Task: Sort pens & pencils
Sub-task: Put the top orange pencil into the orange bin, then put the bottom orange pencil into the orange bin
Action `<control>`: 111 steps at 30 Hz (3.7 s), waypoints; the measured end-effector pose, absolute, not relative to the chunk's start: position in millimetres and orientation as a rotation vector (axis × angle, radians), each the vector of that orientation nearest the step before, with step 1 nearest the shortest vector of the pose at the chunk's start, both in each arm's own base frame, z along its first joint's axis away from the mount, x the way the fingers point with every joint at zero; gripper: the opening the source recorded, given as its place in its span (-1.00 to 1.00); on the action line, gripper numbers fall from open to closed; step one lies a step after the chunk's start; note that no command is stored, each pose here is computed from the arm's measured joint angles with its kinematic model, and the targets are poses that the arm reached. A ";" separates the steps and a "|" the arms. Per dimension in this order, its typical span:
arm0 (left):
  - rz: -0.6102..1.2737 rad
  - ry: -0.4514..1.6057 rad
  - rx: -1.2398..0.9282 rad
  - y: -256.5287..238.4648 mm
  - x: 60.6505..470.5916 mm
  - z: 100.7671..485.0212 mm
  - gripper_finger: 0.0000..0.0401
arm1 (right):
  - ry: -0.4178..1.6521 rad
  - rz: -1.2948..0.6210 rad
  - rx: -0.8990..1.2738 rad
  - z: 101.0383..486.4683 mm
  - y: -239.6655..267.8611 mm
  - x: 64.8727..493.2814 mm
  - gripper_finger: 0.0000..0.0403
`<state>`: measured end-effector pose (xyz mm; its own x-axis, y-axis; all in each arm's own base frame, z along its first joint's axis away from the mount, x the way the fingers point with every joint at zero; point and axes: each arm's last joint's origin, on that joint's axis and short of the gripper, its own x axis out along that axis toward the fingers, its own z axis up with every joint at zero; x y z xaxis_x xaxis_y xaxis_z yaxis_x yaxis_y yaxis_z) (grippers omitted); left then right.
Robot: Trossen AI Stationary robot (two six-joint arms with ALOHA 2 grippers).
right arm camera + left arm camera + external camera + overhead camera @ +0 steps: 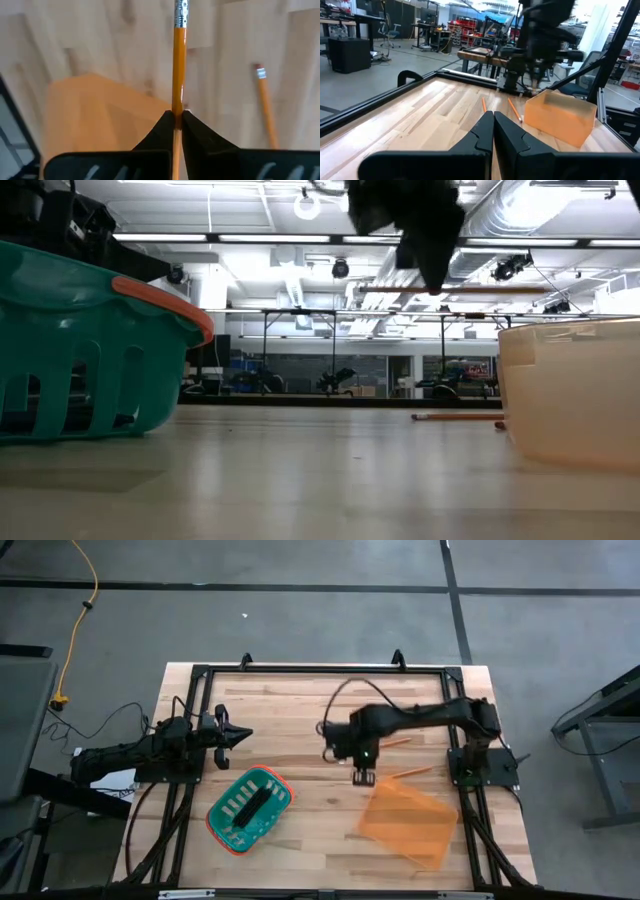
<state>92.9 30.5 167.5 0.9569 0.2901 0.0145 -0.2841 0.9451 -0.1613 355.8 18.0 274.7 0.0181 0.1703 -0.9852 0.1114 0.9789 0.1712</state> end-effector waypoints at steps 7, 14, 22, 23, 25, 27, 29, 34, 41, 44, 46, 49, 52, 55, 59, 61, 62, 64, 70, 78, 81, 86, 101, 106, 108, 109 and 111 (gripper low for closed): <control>0.293 -0.038 -0.159 30.5 92.9 167.4 -1.00 | 1.569 -0.071 0.342 275.6 67.0 329.4 -1.00; 0.292 -0.038 -0.159 30.5 92.9 167.3 -1.00 | 1.558 -0.169 0.460 246.5 105.3 291.7 -1.00; 0.293 -0.038 -0.159 30.5 92.9 167.4 -1.00 | 1.513 -0.239 0.604 207.7 125.3 261.1 -1.00; 0.293 -0.038 -0.159 30.5 92.9 167.4 -1.00 | 1.512 -0.247 0.616 203.9 126.7 258.5 -1.00; 0.292 -0.038 -0.159 30.5 92.9 167.4 -1.00 | 1.516 -0.265 0.633 196.2 129.0 254.2 -1.00; 0.293 -0.038 -0.159 30.5 92.9 167.3 -1.00 | 1.524 -0.288 0.645 189.1 130.1 249.7 -1.00; 0.292 -0.038 -0.159 30.5 92.9 167.4 -1.00 | 1.524 -0.321 0.670 182.3 130.2 246.3 -0.97; 0.292 -0.038 -0.159 30.5 92.9 167.3 -1.00 | 1.508 -0.327 0.706 169.7 129.7 243.0 -0.80; 0.292 -0.038 -0.159 30.5 92.9 167.3 -1.00 | 1.549 -0.307 0.717 178.5 124.0 247.8 -0.51; 0.292 -0.038 -0.159 30.5 92.9 167.4 -1.00 | 1.557 -0.262 0.690 193.9 119.9 255.0 -0.46; 0.292 -0.038 -0.159 30.5 92.9 167.4 -1.00 | 1.546 -0.259 0.633 206.0 115.1 259.7 -0.46; 0.292 -0.038 -0.159 30.5 92.9 167.4 -1.00 | 1.582 -0.297 0.566 219.4 101.8 261.0 -0.48; 0.293 -0.038 -0.159 30.5 92.9 167.3 -1.00 | 1.650 -0.340 0.531 225.9 83.5 256.2 -0.49; 0.293 -0.038 -0.159 30.5 92.9 167.3 -1.00 | 1.672 -0.321 0.508 226.8 66.8 251.8 -0.49; 0.293 -0.038 -0.159 30.5 92.9 167.3 -1.00 | 1.662 -0.296 0.497 229.5 46.0 243.9 -0.49; 0.292 -0.038 -0.159 30.5 92.9 167.3 -1.00 | 1.646 -0.283 0.455 230.8 37.4 239.9 -0.49; 0.292 -0.038 -0.159 30.5 92.9 167.3 -1.00 | 1.642 -0.279 0.430 229.9 33.5 237.5 -0.49; 0.293 -0.038 -0.159 30.5 92.9 167.3 -1.00 | 1.651 -0.262 0.402 224.9 26.7 232.0 -0.49; 0.293 -0.038 -0.159 30.5 92.9 167.3 -1.00 | 1.710 -0.231 0.376 190.7 12.8 214.0 -0.47; 0.293 -0.038 -0.159 30.5 92.9 167.3 -1.00 | 1.675 -0.094 0.276 158.0 7.6 204.7 -0.25; 0.293 -0.038 -0.159 30.5 92.9 167.3 -1.00 | 1.698 -0.066 0.248 153.8 7.6 200.7 -0.19; 0.293 -0.038 -0.159 30.5 92.9 167.4 -1.00 | 1.685 -0.030 0.217 153.4 7.7 202.0 -0.19; 0.293 -0.037 -0.159 30.5 92.9 167.3 -1.00 | 1.649 0.044 0.065 134.0 6.4 218.8 -0.27; 0.293 -0.038 -0.159 30.5 92.9 167.4 -1.00 | 1.663 0.029 0.024 131.4 5.4 218.8 -0.28; 0.293 -0.038 -0.159 30.5 92.9 167.3 -1.00 | 1.662 0.041 0.007 131.3 4.6 218.8 -0.31; 0.293 -0.038 -0.159 30.5 92.9 167.3 -1.00 | 1.662 0.043 0.003 131.2 4.4 218.8 -0.34; 0.293 -0.037 -0.159 30.5 92.9 167.3 -1.00 | 1.659 0.054 -0.014 131.0 4.2 219.0 -0.41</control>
